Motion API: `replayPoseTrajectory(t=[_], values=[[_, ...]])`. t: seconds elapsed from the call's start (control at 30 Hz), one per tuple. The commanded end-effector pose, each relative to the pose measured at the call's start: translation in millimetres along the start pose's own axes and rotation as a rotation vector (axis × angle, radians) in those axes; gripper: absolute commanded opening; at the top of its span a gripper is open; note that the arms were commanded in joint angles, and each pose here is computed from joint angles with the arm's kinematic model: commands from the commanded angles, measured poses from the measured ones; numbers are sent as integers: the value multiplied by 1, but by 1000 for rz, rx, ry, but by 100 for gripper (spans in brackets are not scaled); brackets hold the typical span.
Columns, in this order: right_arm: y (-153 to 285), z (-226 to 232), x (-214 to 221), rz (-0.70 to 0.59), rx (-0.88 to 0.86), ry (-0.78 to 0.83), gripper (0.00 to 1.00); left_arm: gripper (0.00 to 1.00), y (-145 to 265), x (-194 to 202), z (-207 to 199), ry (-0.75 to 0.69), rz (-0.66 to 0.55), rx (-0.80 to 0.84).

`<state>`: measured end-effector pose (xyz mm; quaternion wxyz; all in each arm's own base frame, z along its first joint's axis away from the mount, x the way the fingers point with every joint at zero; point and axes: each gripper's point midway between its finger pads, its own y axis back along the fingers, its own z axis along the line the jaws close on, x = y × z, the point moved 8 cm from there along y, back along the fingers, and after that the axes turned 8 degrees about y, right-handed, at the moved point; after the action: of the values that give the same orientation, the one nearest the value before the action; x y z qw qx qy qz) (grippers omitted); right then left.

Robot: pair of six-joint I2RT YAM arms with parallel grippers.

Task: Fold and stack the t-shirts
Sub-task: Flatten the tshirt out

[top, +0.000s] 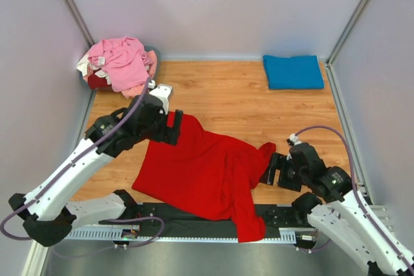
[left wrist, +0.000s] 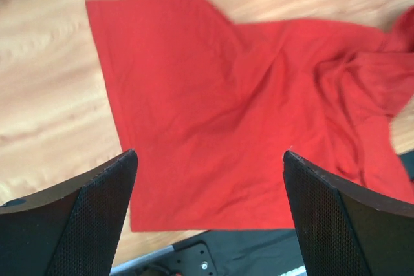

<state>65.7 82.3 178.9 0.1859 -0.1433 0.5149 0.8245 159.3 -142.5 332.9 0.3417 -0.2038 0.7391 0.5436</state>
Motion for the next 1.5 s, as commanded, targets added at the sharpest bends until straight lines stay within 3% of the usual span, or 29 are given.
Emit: replayPoseTrajectory(t=[0.0,0.13,0.17,0.3,0.47,0.57,0.8,0.97,1.0,1.03,1.07,1.1,1.17,1.2,1.3,1.33,1.47], values=[[-2,8,9,80,11,74,81,100,-44,44,12,94,157,-100],[-5,16,0,60,68,41,85,100,-72,62,17,149,222,-110],[-5,21,-8,-4,71,-37,85,100,-78,61,18,159,230,-119],[-3,57,-20,-62,-142,-160,92,100,-109,51,29,220,251,-170],[-43,47,-24,-43,161,-7,99,100,-151,46,56,330,279,-200],[-64,41,-32,-72,291,28,100,99,-181,49,69,322,336,-293],[-106,38,-49,-58,392,67,100,100,-241,61,87,342,419,-374],[-139,35,-52,-13,350,53,95,97,-264,76,95,355,472,-380],[-144,33,-49,0,344,51,92,95,-269,82,96,359,489,-380],[-151,33,-49,10,332,46,81,87,-273,82,97,364,483,-374],[-154,33,-48,18,329,56,73,73,-276,88,98,364,498,-371],[-158,32,-47,25,333,60,60,39,-279,89,97,366,503,-356],[-159,33,-50,19,341,67,45,0,-282,89,96,360,501,-334],[-156,37,-57,2,335,79,33,0,-280,86,96,359,497,-335],[-140,37,-78,-48,369,93,16,0,-260,59,92,354,424,-335],[-129,39,-97,-86,379,71,15,0,-248,52,91,347,423,-347],[-82,44,-155,-223,312,17,10,0,-189,-32,79,322,225,-335]])
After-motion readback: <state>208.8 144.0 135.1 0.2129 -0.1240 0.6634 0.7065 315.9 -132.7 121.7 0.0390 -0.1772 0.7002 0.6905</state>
